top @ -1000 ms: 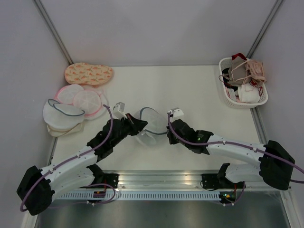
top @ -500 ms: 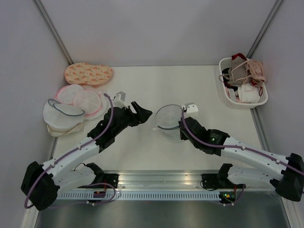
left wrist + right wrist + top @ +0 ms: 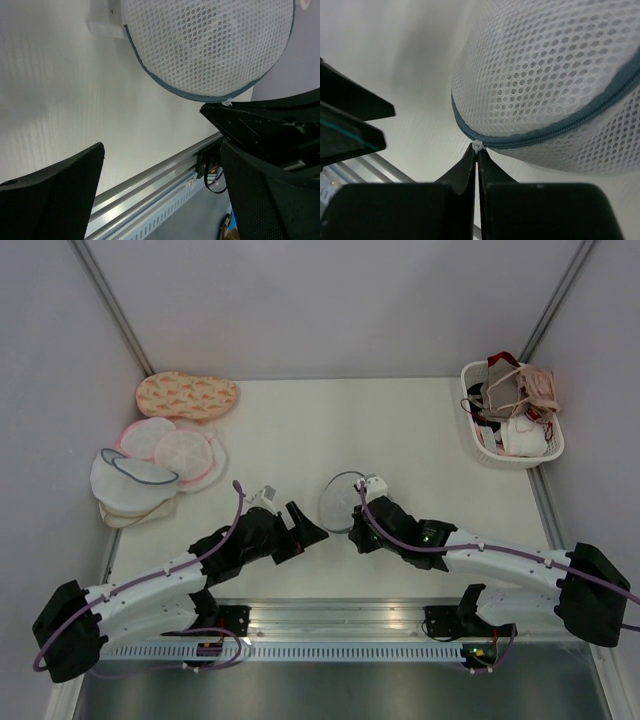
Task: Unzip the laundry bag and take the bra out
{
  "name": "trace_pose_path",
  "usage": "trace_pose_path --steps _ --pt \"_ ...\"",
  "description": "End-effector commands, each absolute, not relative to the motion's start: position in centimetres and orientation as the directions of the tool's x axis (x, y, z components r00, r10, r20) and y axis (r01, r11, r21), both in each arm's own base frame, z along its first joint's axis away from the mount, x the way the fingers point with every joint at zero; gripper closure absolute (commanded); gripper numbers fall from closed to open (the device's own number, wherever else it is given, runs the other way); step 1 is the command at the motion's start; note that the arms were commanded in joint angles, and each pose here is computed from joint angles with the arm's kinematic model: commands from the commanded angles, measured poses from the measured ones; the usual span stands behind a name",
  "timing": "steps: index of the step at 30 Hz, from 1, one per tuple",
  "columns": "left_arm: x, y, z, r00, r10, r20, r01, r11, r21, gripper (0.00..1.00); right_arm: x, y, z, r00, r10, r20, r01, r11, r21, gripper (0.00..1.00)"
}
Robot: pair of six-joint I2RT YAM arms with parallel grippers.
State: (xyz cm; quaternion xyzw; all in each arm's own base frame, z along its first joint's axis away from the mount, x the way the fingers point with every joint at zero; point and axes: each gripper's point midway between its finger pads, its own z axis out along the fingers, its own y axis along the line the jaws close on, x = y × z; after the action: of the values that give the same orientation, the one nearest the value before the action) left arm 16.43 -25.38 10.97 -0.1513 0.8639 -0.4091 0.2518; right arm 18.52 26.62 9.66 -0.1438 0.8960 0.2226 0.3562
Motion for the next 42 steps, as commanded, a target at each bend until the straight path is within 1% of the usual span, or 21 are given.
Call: trace_pose_path --steps 1,5,6,10,11,14,17,23,24,26,27,29,30,31,32,33,37,38,40,42 --pt "16.9 -27.9 14.1 -0.835 -0.503 -0.223 -0.069 0.498 -0.864 0.0 18.0 30.8 12.9 -0.693 -0.022 -0.721 -0.497 0.738 0.456 1.0" --pt "17.8 -28.7 14.8 -0.825 -0.528 -0.201 -0.088 0.472 -0.877 0.0 18.2 30.9 13.7 -0.685 0.012 -0.729 -0.493 0.729 0.475 1.0" --pt "18.0 -29.1 15.4 -0.819 -0.545 -0.18 -0.096 0.44 -0.893 0.0 18.3 30.9 13.9 -0.68 0.03 -0.733 -0.487 0.729 0.481 1.0" --pt "18.4 -29.5 14.6 -0.805 -0.585 -0.103 -0.165 0.387 -0.907 0.01 18.4 30.6 14.0 -0.677 0.095 -0.73 -0.463 0.716 0.522 1.0" --pt "19.1 -29.2 14.4 -0.778 -0.619 -0.106 -0.18 0.381 -0.907 0.01 18.3 30.6 14.0 -0.678 0.099 -0.728 -0.462 0.713 0.527 1.0" --pt "20.2 -28.6 13.8 -0.717 -0.695 -0.058 -0.232 0.316 -0.92 0.01 18.0 30.7 13.8 -0.681 0.105 -0.725 -0.462 0.707 0.536 0.99" --pt "21.0 -28.4 13.4 -0.678 -0.734 -0.03 -0.264 0.281 -0.923 0.02 18.1 30.5 13.9 -0.674 0.127 -0.728 -0.454 0.706 0.544 1.0" --pt "21.8 -30.7 14.5 -0.7 -0.714 0.017 -0.26 0.232 -0.937 0.08 17.7 30.8 14.3 -0.661 0.152 -0.735 -0.465 0.685 0.56 1.0" --pt "21.9 -30.9 13.8 -0.7 -0.713 0.021 -0.271 0.239 -0.932 0.12 17.6 30.8 14.3 -0.661 0.154 -0.734 -0.467 0.682 0.563 1.0" --pt "22.2 -31.5 14.4 -0.699 -0.713 0.047 -0.265 0.197 -0.944 0.19 17.3 31.1 14.5 -0.661 0.149 -0.736 -0.478 0.672 0.566 1.0" --pt "22.3 -31.6 14.1 -0.698 -0.715 0.048 -0.268 0.198 -0.943 0.3 17.1 31.1 14.3 -0.664 0.139 -0.735 -0.484 0.67 0.564 1.0" --pt "22.7 -31.6 14.1 -0.691 -0.721 0.046 -0.263 0.192 -0.946 0.43 16.7 31.3 14.0 -0.669 0.107 -0.736 -0.502 0.665 0.553 1.0" --pt "22.8 -31.6 14.2 -0.688 -0.724 0.043 -0.262 0.192 -0.946 0.59 16.6 31.4 14.1 -0.672 0.098 -0.734 -0.508 0.661 0.553 0.99" --pt "22.9 -31.4 14.2 -0.68 -0.733 0.036 -0.259 0.194 -0.946 0.67 16.5 31.3 14.0 -0.673 0.088 -0.734 -0.512 0.661 0.549 1.0" --pt "23.2 -31.2 14.2 -0.675 -0.737 0.028 -0.257 0.2 -0.946 0.72 16.3 31.2 13.9 -0.674 0.072 -0.735 -0.517 0.665 0.539 0.99" --pt "23.3 -30.9 14.0 -0.67 -0.742 0.019 -0.263 0.213 -0.941 0.81 16.2 31.2 14.1 -0.671 0.066 -0.739 -0.524 0.663 0.535 0.99" --pt "24.4 -29.3 14.3 -0.65 -0.76 -0.024 -0.245 0.24 -0.939 0.91 16.0 30.4 13.7 -0.671 0.005 -0.742 -0.533 0.692 0.486 1.0" --pt "24.6 -29.0 14.5 -0.648 -0.761 -0.037 -0.234 0.245 -0.941 0.93 15.8 29.6 12.7 -0.683 -0.036 -0.73 -0.523 0.721 0.454 1.0" --pt "24.8 -28.6 14.6 -0.664 -0.744 -0.071 -0.214 0.28 -0.936 0.95 16.3 28.8 12.7 -0.671 -0.063 -0.739 -0.513 0.758 0.402 1.0" --pt "25.6 -28.1 15.2 -0.671 -0.729 -0.135 -0.17 0.328 -0.929 0.97 16.4 27.7 12.2 -0.68 -0.104 -0.726 -0.495 0.796 0.349 1.0"
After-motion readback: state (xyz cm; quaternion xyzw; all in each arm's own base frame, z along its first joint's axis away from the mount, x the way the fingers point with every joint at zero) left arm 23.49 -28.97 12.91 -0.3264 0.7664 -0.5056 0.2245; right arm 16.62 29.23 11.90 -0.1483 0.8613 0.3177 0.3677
